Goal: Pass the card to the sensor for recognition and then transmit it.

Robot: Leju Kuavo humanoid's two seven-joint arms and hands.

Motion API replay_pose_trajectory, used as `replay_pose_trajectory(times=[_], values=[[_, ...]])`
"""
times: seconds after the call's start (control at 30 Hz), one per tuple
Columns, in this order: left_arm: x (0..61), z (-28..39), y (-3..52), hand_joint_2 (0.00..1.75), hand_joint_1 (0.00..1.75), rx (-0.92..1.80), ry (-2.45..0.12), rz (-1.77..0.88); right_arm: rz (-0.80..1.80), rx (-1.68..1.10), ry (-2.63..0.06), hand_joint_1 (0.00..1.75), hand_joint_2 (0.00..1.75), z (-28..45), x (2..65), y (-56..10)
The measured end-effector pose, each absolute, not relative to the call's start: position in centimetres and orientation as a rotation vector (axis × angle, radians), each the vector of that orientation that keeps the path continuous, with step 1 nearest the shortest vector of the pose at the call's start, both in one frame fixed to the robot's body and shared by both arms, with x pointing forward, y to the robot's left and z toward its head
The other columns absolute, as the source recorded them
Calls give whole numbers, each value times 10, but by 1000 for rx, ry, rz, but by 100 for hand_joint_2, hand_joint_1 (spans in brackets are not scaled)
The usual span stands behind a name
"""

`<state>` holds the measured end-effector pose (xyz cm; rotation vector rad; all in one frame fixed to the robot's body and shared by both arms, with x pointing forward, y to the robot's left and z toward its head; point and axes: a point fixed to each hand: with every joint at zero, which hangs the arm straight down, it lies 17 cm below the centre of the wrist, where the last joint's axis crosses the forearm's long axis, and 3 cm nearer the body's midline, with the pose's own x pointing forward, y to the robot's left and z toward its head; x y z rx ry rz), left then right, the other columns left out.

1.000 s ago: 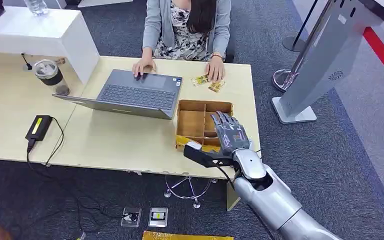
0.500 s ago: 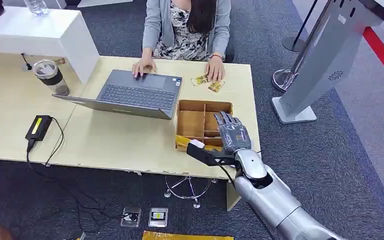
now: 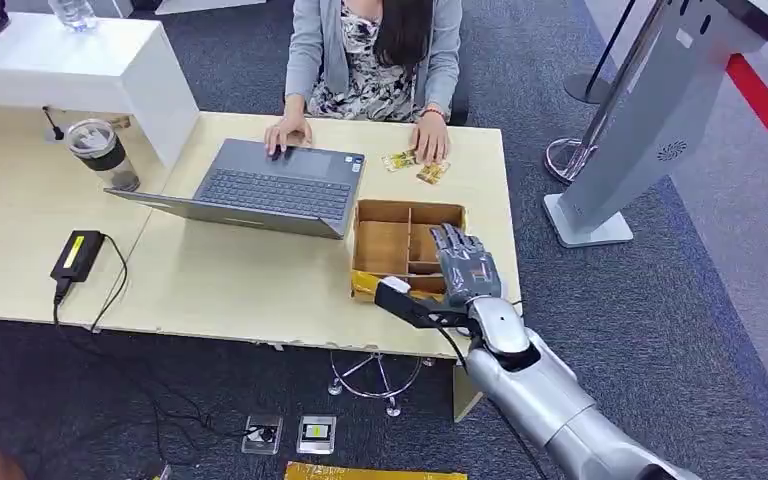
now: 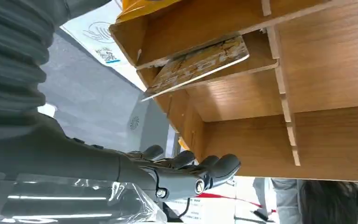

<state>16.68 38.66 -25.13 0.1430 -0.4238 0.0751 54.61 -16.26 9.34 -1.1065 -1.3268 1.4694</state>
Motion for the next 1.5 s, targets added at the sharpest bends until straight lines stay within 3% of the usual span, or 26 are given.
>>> replay_pose_trajectory(times=[1.5], values=[[166, -252, 388, 0, 0, 153, -422, 58, 1473, -1052, -1426, 0, 175, 72, 538, -150]])
